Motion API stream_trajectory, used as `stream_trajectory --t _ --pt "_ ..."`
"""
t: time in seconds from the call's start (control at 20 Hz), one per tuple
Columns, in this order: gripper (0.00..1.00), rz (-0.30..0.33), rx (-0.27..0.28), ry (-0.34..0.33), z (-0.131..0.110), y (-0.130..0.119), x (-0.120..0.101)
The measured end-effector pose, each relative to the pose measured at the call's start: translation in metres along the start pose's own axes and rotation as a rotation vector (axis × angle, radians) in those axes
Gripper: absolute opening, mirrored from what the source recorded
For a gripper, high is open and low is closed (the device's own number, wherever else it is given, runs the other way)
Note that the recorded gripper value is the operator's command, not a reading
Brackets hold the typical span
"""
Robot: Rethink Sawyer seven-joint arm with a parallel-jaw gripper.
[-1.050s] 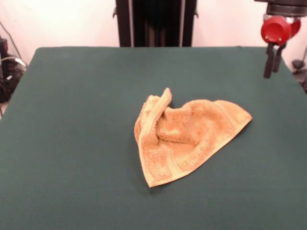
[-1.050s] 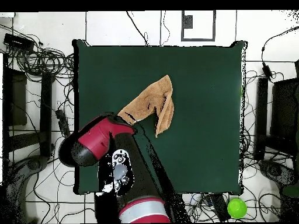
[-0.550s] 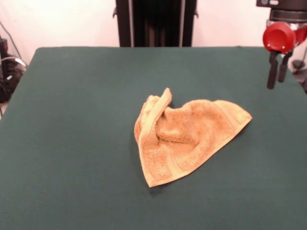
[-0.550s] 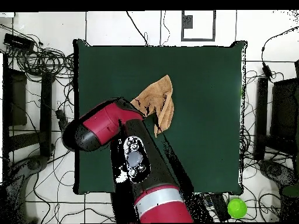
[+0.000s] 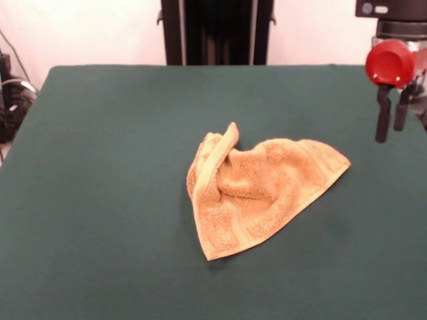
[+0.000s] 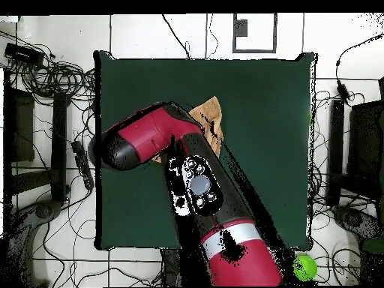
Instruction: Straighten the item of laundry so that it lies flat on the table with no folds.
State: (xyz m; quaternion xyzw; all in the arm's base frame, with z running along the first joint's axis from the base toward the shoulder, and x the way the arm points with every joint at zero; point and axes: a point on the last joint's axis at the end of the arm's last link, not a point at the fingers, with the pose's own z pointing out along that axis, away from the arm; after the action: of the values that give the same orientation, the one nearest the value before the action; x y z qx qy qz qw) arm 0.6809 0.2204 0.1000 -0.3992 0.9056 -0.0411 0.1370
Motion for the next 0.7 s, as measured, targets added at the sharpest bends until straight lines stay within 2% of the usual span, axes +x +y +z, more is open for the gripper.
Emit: stream_trajectory --t 0.35,0.7 --pt "1.0 -0.029 -0.016 0.017 0.005 -0.04 -0.006" --pt "1.0 -0.108 -0.027 0.033 0.009 -0.099 -0.009"
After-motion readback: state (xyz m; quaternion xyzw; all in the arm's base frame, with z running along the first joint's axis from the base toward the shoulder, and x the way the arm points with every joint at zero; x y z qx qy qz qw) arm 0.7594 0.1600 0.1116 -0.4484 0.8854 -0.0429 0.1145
